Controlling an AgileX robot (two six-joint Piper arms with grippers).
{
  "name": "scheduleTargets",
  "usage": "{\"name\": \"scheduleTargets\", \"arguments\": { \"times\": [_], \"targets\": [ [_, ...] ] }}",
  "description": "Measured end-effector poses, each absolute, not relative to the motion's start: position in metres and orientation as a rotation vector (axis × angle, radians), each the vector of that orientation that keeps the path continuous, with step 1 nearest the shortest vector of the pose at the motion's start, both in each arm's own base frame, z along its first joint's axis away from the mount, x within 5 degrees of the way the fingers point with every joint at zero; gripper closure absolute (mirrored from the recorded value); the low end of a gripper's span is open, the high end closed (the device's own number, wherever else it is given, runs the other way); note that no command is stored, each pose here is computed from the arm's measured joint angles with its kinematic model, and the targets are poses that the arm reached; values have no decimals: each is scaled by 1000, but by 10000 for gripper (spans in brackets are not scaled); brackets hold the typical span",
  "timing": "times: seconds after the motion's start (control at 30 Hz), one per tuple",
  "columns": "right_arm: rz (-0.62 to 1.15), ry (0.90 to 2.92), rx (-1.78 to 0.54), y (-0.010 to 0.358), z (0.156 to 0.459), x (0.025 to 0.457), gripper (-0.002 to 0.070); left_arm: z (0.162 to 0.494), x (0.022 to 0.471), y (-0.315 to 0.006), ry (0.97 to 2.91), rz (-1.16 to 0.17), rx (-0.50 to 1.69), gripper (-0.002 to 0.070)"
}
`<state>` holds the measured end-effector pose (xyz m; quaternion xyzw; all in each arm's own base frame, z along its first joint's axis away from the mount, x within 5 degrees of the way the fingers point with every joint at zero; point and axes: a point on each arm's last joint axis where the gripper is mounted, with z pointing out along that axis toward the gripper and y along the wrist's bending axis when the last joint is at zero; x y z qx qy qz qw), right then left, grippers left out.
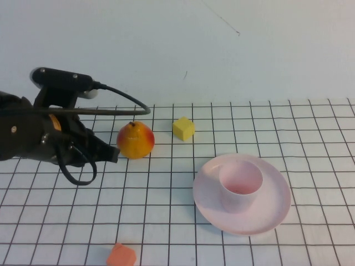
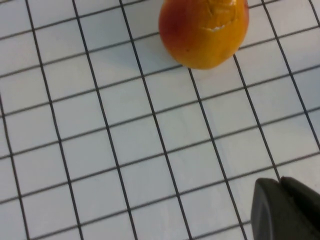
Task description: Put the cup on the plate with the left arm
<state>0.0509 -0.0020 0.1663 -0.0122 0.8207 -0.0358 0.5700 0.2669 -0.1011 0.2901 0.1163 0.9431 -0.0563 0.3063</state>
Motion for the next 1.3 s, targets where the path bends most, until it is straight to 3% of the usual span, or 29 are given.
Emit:
{"name": "scheduleTargets", "arguments": {
  "times": [0.33,0.53,0.73,1.03,1.3],
  "targets": [
    [-82,1926,-28,-2,166,51,678,343,264,-101,2077,-251,282,676],
    [-82,1926,-28,-2,166,51,678,361,246,-94,1990,-277,261,676],
    [-82,1926,-28,-2,166,51,678,333,221,-86,1936,-297,262,676],
    [-82,1926,-28,-2,166,51,678,278,158,-62,1709,-358,238,676],
    [-82,1926,-28,-2,166,51,678,225,102,-24,1578,-388,-29,676]
  ]
}}
